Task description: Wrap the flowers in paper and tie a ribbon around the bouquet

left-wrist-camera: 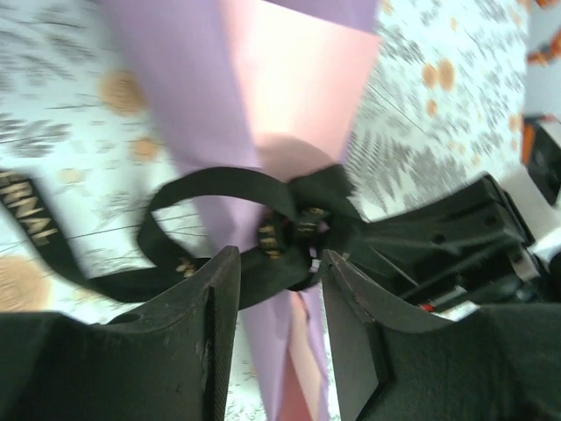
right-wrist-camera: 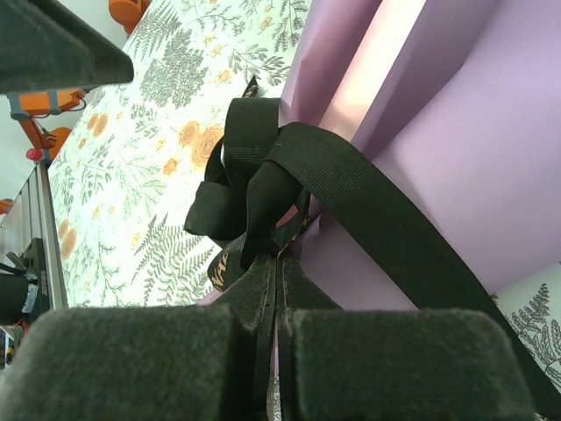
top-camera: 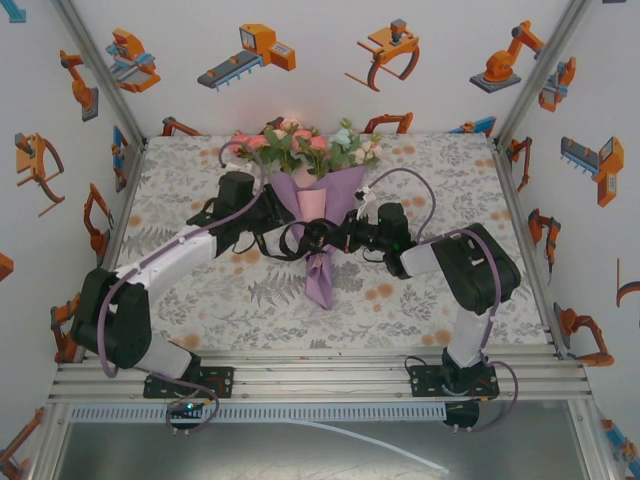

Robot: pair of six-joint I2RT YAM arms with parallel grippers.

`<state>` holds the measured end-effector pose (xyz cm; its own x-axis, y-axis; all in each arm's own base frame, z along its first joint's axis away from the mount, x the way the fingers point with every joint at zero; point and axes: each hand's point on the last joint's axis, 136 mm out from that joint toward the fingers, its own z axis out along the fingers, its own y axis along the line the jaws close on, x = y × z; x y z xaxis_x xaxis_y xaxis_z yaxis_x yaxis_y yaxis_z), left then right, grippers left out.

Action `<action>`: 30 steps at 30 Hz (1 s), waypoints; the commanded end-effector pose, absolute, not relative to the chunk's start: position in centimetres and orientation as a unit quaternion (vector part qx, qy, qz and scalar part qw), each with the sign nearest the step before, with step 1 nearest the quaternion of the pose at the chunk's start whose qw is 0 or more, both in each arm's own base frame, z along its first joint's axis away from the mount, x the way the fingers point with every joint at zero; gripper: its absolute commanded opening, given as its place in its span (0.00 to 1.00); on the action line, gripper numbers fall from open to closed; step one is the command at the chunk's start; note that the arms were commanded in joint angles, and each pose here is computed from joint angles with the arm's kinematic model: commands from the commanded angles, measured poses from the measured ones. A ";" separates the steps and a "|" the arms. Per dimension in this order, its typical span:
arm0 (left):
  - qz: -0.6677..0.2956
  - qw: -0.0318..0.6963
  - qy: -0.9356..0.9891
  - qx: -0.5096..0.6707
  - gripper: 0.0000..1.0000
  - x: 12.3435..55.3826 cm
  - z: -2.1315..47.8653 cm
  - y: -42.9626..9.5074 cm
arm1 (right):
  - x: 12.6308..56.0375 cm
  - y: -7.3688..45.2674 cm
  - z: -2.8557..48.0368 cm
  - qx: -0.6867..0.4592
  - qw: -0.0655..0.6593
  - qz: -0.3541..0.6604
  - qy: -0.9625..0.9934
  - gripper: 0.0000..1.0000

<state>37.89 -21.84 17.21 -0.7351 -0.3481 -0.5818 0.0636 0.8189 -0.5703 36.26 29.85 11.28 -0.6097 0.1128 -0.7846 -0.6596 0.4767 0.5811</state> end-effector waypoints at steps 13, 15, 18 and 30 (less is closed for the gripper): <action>-0.213 0.270 0.938 0.038 0.49 39.8 7.0 -22.2 | 36.8 30.0 13.2 -0.188 0.424 0.484 0.742 0.00; -0.221 0.263 0.938 0.046 0.50 40.0 6.4 -22.9 | 36.8 30.1 13.2 -0.189 0.422 0.485 0.742 0.00; -0.232 0.252 0.938 0.047 0.48 40.0 5.3 -23.5 | 36.9 30.1 13.1 -0.187 0.420 0.485 0.744 0.00; -0.162 0.279 0.946 -0.026 0.00 40.7 7.1 -17.6 | 36.0 25.3 10.6 -0.154 0.435 0.365 0.809 0.00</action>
<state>40.70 -19.95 5.62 -0.8632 -0.1087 -0.4930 0.0891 0.9284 -0.3607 35.94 27.16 11.78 -0.5797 0.1032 -0.8083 -0.6071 0.6069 0.5129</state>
